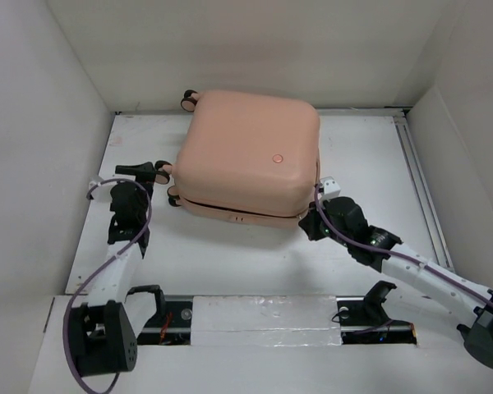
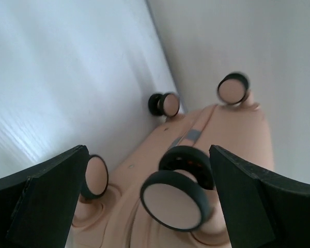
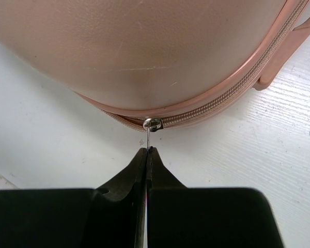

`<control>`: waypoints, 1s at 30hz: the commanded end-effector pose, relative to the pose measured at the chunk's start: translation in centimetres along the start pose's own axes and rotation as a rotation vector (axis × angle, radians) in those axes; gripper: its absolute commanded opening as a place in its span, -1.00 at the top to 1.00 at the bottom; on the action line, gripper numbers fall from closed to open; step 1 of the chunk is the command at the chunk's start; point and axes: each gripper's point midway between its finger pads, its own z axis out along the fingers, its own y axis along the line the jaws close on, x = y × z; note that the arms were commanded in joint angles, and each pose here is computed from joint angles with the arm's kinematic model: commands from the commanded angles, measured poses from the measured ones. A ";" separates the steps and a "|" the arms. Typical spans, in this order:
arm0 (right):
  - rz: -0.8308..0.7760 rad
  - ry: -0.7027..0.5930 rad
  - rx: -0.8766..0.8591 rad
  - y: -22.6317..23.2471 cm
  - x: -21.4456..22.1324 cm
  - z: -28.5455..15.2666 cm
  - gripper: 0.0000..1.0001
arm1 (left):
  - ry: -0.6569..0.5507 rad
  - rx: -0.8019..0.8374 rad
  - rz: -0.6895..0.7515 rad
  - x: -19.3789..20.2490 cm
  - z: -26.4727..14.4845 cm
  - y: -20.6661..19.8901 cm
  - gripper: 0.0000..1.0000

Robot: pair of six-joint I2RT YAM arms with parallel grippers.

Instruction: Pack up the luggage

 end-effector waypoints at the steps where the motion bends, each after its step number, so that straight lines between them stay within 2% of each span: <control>1: -0.004 -0.142 -0.157 3.5 -4.3 -1.2 1.00 | 0.135 0.102 -0.039 2.1 1.0 -2.9 -1.00; 5: -0.001 -0.141 -0.158 3.4 -4.3 -1.1 1.00 | 0.208 0.141 -0.038 3.5 2.2 -4.4 -1.00; 9: -0.003 -0.136 -0.179 3.7 -4.1 -0.9 1.00 | 0.230 0.246 -0.057 3.8 1.9 -6.1 -1.00; 13: -0.004 -0.116 -0.171 3.5 -3.6 -0.5 1.00 | 0.248 0.264 -0.056 4.1 1.8 -6.4 -1.00; 14: -0.004 -0.118 -0.171 3.6 -3.7 -0.3 1.00 | 0.248 0.264 -0.056 4.1 1.8 -6.4 -0.93; 16: 0.006 -0.117 -0.172 3.5 -3.5 -0.2 1.00 | 0.256 0.267 -0.054 4.6 2.0 -6.4 -0.67; 19: 0.006 -0.125 -0.175 3.6 -3.7 -0.2 1.00 | 0.278 0.296 -0.062 5.1 2.1 -6.6 0.13; 20: 0.006 -0.125 -0.175 3.6 -3.7 -0.2 1.00 | 0.276 0.323 -0.063 5.0 2.0 -7.2 0.57; 22: 0.012 -0.160 -0.203 4.0 -5.2 -0.5 1.00 | 0.289 0.321 -0.034 5.7 2.0 -6.9 0.94; 23: 0.023 -0.156 -0.213 4.0 -5.2 -0.5 1.00 | 0.283 0.334 -0.023 5.6 2.0 -7.1 1.00; 27: 0.049 -0.209 -0.242 3.2 -8.7 -0.3 1.00 | 0.281 0.374 0.023 6.6 0.0 -7.4 1.00; 30: 0.065 -0.296 -0.225 0.9 -13.6 -0.8 1.00 | 0.302 0.414 0.071 8.5 -2.0 -7.7 1.00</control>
